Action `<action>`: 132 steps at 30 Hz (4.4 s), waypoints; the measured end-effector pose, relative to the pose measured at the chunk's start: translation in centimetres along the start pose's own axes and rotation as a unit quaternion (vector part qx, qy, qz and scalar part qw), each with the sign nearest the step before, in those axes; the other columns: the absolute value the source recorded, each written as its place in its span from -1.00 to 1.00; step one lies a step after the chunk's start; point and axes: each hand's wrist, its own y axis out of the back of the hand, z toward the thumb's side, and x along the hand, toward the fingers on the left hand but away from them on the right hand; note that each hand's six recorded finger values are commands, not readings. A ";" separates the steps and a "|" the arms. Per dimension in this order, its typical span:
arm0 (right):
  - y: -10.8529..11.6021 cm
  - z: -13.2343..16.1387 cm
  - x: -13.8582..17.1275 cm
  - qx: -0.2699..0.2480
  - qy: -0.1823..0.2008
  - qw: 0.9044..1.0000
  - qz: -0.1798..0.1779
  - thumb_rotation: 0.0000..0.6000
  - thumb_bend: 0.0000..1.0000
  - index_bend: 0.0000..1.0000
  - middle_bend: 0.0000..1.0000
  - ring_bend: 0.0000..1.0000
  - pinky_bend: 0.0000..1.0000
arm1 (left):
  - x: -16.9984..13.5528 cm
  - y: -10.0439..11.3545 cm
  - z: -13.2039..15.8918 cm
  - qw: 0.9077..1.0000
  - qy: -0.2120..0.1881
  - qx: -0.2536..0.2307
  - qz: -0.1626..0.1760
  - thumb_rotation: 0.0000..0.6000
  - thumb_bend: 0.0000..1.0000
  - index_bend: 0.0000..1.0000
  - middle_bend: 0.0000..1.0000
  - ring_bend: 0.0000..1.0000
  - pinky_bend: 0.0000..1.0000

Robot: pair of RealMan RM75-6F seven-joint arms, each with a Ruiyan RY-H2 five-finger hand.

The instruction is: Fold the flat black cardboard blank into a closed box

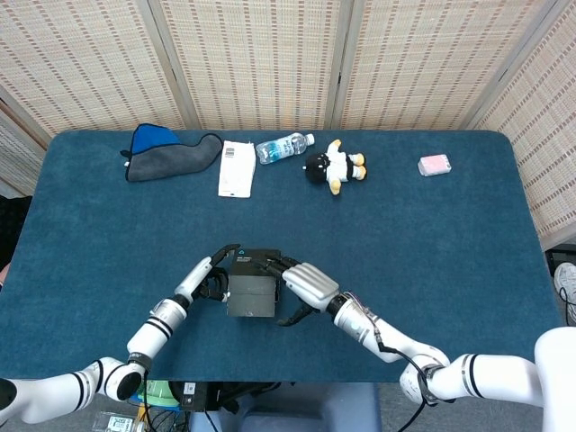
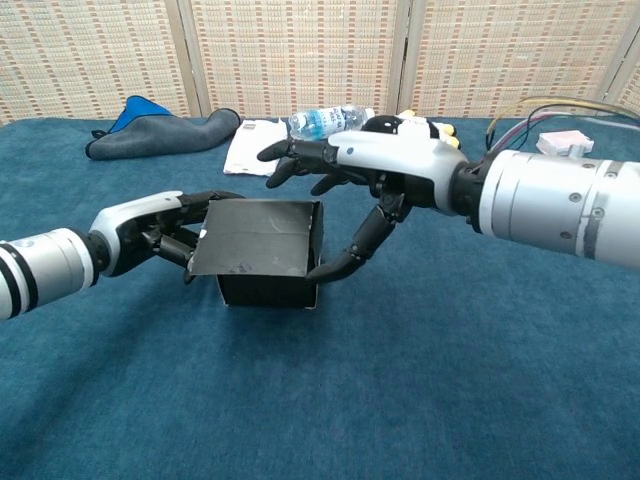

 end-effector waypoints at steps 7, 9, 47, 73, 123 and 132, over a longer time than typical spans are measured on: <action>0.5 -0.1 -1.0 0.004 -0.022 1.000 -0.013 1.00 -0.74 -1.00 -0.72 -0.87 -0.67 | -0.6 -1.2 0.9 1.000 0.004 0.008 -0.003 1.00 -0.64 -1.00 -1.00 0.11 0.26; 0.5 -0.2 -1.2 0.010 -0.027 0.999 -0.015 1.00 -0.71 -1.00 -0.71 -0.87 -0.65 | -0.9 -1.4 1.1 1.000 0.007 0.014 -0.007 1.00 -0.68 -1.00 -1.00 0.09 0.19; -2.6 1.0 -3.4 0.180 -0.078 0.979 -0.061 1.00 -0.70 -0.48 -0.68 -0.87 -0.65 | -4.8 8.2 1.0 0.991 0.026 0.080 0.101 1.00 -0.72 -1.00 -1.00 0.02 0.13; -4.1 0.0 -3.2 0.227 -0.088 0.964 -0.109 1.00 -0.71 -0.28 -0.63 -0.87 -0.65 | -5.3 8.5 0.7 0.994 0.023 0.062 0.089 1.00 -0.72 -1.00 -1.00 0.02 0.09; -6.2 -1.3 -5.2 0.414 -0.042 0.888 -0.193 1.00 -0.73 -0.25 -0.56 -0.81 -0.61 | -5.2 8.9 0.8 0.998 0.012 0.018 0.067 1.00 -0.72 -1.00 -1.00 0.03 0.09; -6.3 -1.4 -5.5 0.425 -0.034 0.880 -0.208 1.00 -0.58 -0.12 -0.48 -0.75 -0.56 | -5.2 8.9 0.7 0.998 0.012 0.013 0.062 1.00 -0.72 -1.00 -1.00 0.15 0.09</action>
